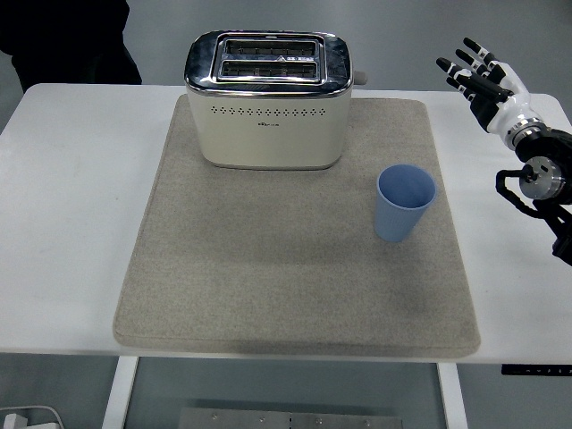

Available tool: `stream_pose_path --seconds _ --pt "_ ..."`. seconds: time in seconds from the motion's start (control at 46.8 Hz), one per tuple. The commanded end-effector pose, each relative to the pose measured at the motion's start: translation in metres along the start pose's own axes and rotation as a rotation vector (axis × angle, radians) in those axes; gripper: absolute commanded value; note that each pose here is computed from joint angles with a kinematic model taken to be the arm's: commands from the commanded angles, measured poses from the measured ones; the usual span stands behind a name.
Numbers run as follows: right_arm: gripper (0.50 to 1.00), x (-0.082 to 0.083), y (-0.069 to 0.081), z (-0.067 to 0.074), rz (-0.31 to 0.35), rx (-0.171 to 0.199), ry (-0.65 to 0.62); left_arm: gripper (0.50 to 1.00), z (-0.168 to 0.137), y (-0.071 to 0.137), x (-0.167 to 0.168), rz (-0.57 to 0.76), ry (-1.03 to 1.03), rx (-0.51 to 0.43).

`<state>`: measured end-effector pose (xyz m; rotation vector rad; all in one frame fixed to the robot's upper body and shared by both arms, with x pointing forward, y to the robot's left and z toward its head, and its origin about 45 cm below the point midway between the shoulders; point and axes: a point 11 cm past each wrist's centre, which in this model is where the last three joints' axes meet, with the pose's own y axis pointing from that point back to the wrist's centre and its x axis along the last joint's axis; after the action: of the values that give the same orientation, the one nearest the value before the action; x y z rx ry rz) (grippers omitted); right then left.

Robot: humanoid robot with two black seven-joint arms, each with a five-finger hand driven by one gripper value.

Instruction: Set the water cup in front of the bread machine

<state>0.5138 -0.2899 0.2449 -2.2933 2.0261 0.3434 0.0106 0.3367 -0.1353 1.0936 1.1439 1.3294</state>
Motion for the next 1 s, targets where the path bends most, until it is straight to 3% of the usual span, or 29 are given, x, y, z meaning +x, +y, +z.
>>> stream_pose_path --seconds 0.0,0.598,0.983 --pt "0.944 0.0 0.0 0.0 0.0 0.0 0.001 1.0 0.001 0.0 0.001 0.005 0.001 -0.006" --pt "0.944 -0.001 -0.002 -0.005 0.016 0.004 -0.011 1.0 0.001 0.0 0.0 0.011 -0.001 -0.009" --pt "0.944 -0.014 -0.002 -0.003 -0.051 -0.01 -0.023 1.0 0.001 0.0 0.0 0.011 -0.001 -0.009"
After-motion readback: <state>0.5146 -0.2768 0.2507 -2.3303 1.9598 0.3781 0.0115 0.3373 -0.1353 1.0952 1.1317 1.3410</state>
